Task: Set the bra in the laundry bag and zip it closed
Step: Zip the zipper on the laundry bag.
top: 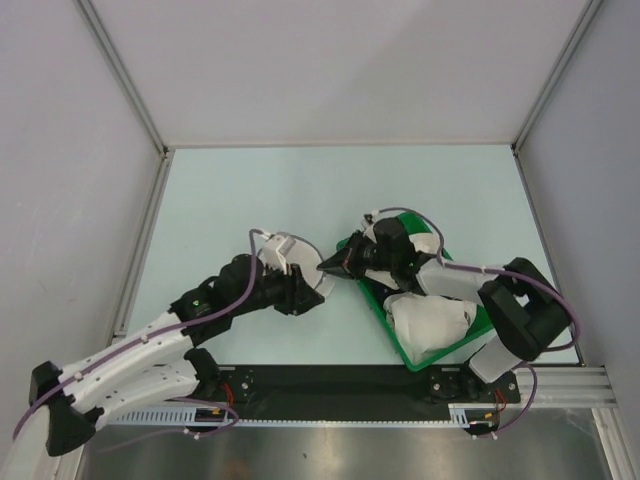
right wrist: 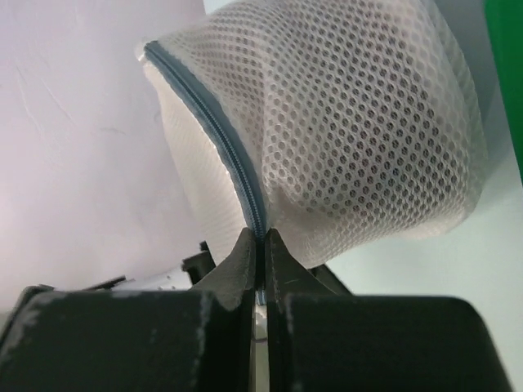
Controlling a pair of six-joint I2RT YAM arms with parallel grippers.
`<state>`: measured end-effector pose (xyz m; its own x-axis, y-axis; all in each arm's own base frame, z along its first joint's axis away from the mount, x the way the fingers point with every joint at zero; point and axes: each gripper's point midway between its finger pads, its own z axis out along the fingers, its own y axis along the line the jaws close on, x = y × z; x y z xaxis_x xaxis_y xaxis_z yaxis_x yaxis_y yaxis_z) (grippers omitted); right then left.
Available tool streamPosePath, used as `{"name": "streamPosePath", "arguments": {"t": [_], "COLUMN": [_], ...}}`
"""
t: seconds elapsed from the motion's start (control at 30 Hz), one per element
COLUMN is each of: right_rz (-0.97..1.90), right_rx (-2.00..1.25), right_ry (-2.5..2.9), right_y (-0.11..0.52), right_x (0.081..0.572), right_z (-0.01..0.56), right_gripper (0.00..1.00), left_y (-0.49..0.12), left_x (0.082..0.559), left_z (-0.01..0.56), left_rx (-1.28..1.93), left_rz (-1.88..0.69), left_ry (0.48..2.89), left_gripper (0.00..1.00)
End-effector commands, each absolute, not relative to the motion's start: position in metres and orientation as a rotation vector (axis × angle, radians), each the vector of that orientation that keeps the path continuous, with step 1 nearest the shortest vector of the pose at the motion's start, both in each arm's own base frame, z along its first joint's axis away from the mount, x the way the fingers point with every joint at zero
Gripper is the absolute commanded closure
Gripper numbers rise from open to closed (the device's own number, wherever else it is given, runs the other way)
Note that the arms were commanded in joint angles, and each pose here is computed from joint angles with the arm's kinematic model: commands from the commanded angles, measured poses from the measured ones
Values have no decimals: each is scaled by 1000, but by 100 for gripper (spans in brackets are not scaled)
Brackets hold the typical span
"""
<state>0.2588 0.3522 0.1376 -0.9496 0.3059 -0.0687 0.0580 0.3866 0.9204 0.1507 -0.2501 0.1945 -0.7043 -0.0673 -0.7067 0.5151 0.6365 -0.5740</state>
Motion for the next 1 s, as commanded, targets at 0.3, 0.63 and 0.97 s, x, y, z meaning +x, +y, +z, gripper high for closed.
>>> {"name": "streamPosePath", "arguments": {"t": [0.3, 0.63, 0.97], "right_rz": [1554, 1617, 1696], "right_rx": [1020, 1189, 1246], "right_ry": [2023, 1858, 1843], "right_y": [324, 333, 349], "right_x": [247, 255, 253], "right_z": [178, 197, 202], "right_gripper": [100, 100, 100], "left_y": [-241, -274, -267], "left_x": [190, 171, 187], "left_z": [123, 174, 177], "left_rx": [117, 291, 188], "left_rz": [-796, -1172, -1133], "left_ry": [2330, 2047, 1971], "left_gripper": [70, 50, 41]}}
